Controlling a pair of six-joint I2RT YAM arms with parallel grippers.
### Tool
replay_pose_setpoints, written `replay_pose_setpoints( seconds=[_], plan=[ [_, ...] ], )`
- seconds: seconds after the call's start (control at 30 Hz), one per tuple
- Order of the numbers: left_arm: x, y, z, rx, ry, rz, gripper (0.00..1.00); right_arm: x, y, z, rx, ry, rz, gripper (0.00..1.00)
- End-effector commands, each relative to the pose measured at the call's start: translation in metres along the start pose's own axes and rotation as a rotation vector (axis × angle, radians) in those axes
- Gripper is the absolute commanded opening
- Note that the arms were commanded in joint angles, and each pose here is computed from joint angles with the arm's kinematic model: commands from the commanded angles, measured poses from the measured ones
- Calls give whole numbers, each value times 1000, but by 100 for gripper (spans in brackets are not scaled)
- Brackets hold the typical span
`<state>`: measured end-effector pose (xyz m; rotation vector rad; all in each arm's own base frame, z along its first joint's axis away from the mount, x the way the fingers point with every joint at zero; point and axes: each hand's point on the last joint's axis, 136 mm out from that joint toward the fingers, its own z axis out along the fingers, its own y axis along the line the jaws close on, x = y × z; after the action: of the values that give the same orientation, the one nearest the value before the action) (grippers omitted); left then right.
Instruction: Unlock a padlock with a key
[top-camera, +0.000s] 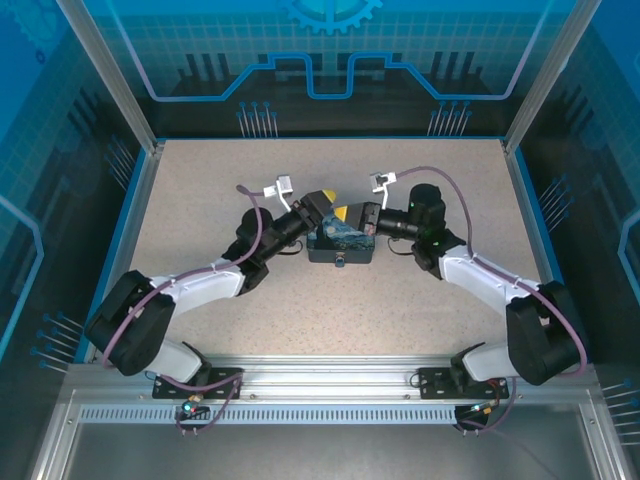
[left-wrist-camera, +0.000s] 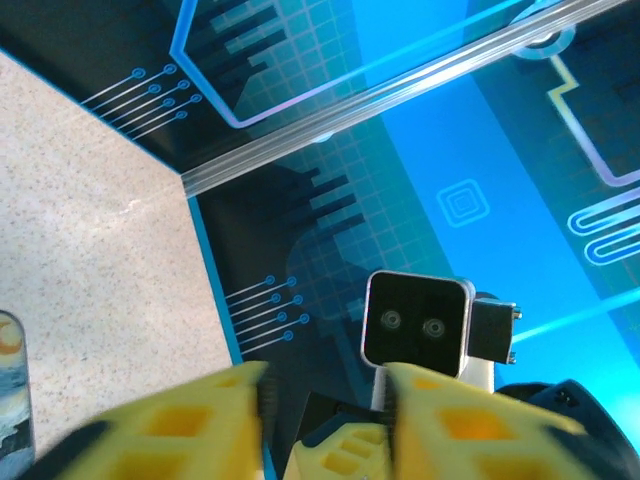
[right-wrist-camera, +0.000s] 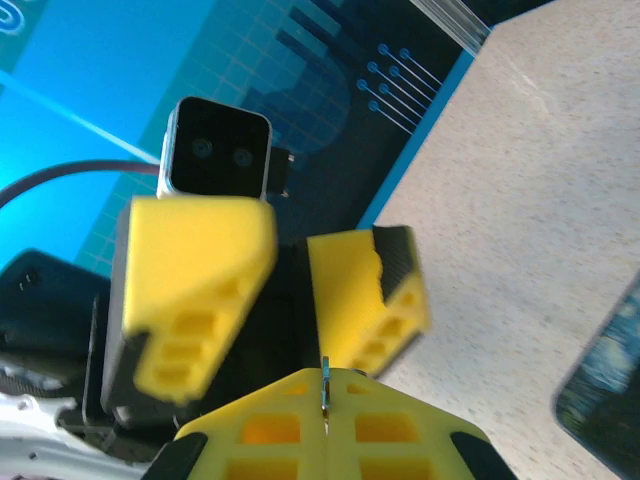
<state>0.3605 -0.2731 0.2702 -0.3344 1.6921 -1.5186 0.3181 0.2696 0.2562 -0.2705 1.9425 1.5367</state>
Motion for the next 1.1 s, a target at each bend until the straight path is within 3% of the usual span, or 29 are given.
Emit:
replay_pose_setpoints(
  seconds=[0.0, 0.33, 0.57, 1.07],
  plan=[
    [-2, 1, -15, -41, 76, 55, 53, 4, 5, -19, -32, 88, -87, 0],
    [21, 1, -31, -201, 428, 285, 60, 42, 33, -27, -169, 341, -215, 0],
    [37, -3, -38, -195, 600, 280, 60, 57, 45, -21, -225, 440, -258, 0],
    [56, -2, -41, -152, 712, 204, 54, 71, 36, 3, -217, 515, -260, 0]
  ],
)
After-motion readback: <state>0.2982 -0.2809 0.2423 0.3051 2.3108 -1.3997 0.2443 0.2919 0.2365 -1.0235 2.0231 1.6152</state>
